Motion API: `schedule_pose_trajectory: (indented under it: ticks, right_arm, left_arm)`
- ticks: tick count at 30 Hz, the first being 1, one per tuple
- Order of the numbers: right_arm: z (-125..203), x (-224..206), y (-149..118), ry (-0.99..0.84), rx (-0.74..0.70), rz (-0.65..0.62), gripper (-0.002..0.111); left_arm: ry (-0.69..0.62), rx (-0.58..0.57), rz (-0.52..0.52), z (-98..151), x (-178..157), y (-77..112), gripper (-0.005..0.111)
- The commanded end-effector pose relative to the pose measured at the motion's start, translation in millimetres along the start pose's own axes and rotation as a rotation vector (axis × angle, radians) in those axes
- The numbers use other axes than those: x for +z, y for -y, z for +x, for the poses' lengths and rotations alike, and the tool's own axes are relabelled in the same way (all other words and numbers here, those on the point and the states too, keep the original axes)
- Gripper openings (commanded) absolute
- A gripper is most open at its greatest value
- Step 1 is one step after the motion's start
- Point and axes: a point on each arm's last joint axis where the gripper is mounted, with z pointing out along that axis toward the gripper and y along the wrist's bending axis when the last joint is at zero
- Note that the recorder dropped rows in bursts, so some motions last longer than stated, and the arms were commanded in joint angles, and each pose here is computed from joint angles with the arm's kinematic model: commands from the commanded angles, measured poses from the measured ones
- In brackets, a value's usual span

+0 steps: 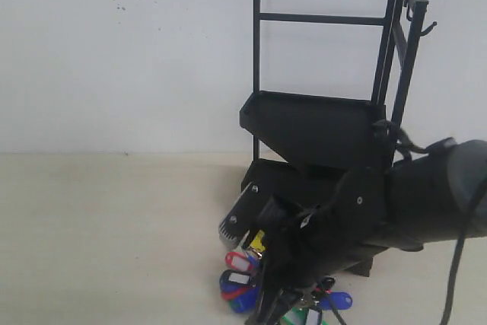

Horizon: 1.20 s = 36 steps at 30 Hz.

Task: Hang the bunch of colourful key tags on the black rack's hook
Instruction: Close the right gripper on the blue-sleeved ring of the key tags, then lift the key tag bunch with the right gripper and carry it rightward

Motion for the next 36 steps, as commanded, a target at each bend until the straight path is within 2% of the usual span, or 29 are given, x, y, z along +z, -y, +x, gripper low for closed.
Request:
schedule_pose_trajectory:
  ticks: [1,11,13,16,18,21,22,24,26,29,30,33,34,36]
  right_arm:
    - [-13,-31,-1,0.049,0.012,-0.019,0.000]
    - [-42,-124,0,0.289,0.043,0.078,0.000]
    - [-44,-137,-7,0.309,0.105,0.028,0.000]
    - [-46,-150,-32,0.245,-0.012,-0.137,0.000]
    - [-47,-161,-31,0.252,-0.041,-0.099,0.000]
    - [-50,-174,-13,0.337,0.204,0.025,0.000]
    - [-50,-176,-12,0.338,0.207,0.025,0.000]
    - [-53,-181,-26,0.304,0.096,-0.051,0.000]
    - [-54,-185,-33,0.289,0.005,-0.073,0.000]
    - [-58,-189,-21,0.343,0.174,0.008,0.000]
    - [-57,-188,-22,0.338,0.179,0.004,0.000]
    - [-56,-186,-37,0.279,-0.056,-0.043,0.000]
    - [-55,-186,-32,0.279,-0.019,-0.008,0.000]
    - [-56,-188,-19,0.321,0.176,0.053,0.000]
  left_arm:
    - [0.002,-0.006,0.010,-1,0,0.6,0.004]
    - [0.002,-0.006,0.010,-1,0,0.6,0.004]
    - [0.002,-0.006,0.010,-1,0,0.6,0.004]
    - [0.002,-0.006,0.010,-1,0,0.6,0.004]
    - [0.002,-0.006,0.010,-1,0,0.6,0.004]
    - [0.002,-0.006,0.010,-1,0,0.6,0.004]
    - [0.002,-0.006,0.010,-1,0,0.6,0.004]
    - [0.002,-0.006,0.010,-1,0,0.6,0.004]
    - [0.002,-0.006,0.010,-1,0,0.6,0.004]
    - [0.002,-0.006,0.010,-1,0,0.6,0.004]
    - [0.002,-0.006,0.010,-1,0,0.6,0.004]
    - [0.002,-0.006,0.010,-1,0,0.6,0.004]
    - [0.002,-0.006,0.010,-1,0,0.6,0.004]
    - [0.002,-0.006,0.010,-1,0,0.6,0.004]
